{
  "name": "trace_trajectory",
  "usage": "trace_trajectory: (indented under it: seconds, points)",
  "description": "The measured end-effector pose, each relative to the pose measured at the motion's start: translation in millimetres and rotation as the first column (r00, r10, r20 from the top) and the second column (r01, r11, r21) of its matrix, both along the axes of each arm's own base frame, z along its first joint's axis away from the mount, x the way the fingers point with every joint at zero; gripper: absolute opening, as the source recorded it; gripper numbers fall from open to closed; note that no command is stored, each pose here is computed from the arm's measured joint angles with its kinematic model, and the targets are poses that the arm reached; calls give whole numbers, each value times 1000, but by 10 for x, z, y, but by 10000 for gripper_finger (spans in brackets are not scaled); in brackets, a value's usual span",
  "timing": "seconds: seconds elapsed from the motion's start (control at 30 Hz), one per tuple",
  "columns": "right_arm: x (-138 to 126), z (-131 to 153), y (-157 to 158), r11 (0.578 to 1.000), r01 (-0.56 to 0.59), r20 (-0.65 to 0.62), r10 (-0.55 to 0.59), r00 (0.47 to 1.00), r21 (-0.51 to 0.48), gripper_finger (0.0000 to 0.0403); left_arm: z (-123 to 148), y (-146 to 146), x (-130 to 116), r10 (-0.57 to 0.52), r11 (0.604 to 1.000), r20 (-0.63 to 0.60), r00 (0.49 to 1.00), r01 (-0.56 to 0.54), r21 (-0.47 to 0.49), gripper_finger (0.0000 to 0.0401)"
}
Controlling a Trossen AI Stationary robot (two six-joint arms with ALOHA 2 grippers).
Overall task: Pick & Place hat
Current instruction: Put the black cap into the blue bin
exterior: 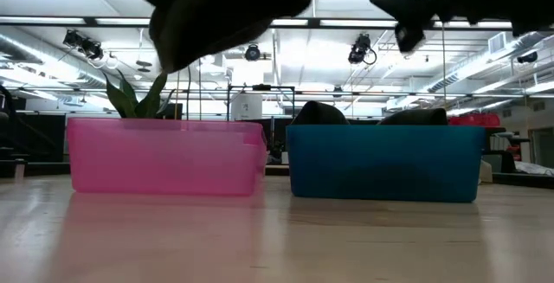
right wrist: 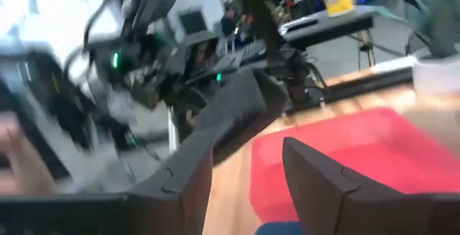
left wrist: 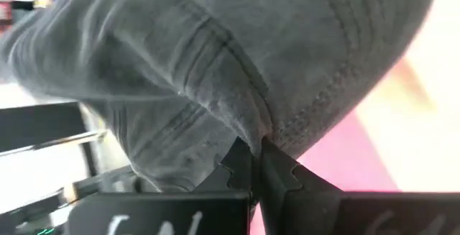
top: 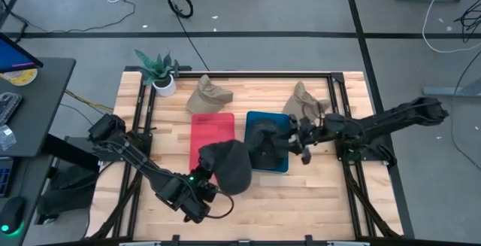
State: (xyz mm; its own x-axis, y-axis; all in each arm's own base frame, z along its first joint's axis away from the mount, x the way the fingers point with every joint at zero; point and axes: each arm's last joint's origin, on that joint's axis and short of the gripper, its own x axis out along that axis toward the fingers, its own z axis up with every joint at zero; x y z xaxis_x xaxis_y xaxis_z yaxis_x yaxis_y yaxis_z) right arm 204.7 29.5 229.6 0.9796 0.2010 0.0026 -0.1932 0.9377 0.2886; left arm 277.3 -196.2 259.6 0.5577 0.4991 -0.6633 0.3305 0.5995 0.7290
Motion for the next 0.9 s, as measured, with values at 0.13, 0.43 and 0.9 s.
trace_trajectory:
  seconds: [0.13,0.43,0.9]
  points:
    - [256,234,183,977,-59,-88,42,995,-207,173,-21,-27,13,-43,995,-67,997,36,-98,4]
    - [845,430,543,923,-135,-322,13,947,-360,173,-25,-154,74,-186,936,-104,977,144,-320,4]
    - [1637,411,955,898,-319,-429,170,887,-303,173,-24,-185,87,-207,909,-102,973,153,-389,4]
